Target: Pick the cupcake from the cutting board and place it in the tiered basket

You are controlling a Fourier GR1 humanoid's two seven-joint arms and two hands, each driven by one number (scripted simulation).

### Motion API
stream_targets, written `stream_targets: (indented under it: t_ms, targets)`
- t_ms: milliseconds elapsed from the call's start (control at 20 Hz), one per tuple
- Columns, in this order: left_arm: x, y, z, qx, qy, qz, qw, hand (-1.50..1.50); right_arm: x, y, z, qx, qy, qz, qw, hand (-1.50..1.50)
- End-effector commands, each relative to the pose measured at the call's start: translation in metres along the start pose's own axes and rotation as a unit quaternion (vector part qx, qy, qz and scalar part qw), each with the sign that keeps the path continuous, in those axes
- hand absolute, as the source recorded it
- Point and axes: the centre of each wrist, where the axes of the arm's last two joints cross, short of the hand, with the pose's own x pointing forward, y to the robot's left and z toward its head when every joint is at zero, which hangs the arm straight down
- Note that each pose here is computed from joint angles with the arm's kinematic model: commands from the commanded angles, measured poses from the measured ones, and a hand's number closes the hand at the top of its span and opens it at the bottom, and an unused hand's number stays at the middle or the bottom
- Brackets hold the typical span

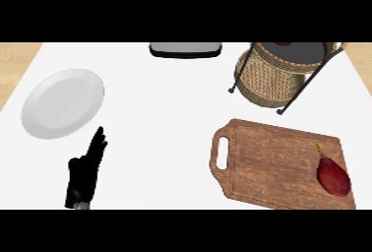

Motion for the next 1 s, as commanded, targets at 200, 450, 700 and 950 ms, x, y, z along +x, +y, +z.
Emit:
stream_targets:
  t_ms: [200, 450, 700, 950]
  targets:
    - [-0.007, 0.009, 0.017, 0.013, 0.012, -0.005, 0.9998, 0.00, -0.007, -0.127, -0.010, -0.131, 0.036, -0.023, 0.990, -1.50]
    - [-0.020, 0.008, 0.013, 0.021, 0.018, 0.003, 0.9996, 0.00, -0.023, -0.224, 0.010, -0.137, 0.038, -0.030, 0.989, -1.50]
    - [-0.010, 0.018, 0.016, 0.020, 0.018, -0.002, 0.9997, 0.00, -0.050, -0.315, 0.043, -0.125, 0.048, -0.025, 0.991, -1.50]
    - [-0.001, 0.002, -0.001, 0.012, 0.003, -0.006, 0.9999, 0.00, -0.064, -0.380, 0.074, -0.080, 0.031, -0.033, 0.996, -1.50]
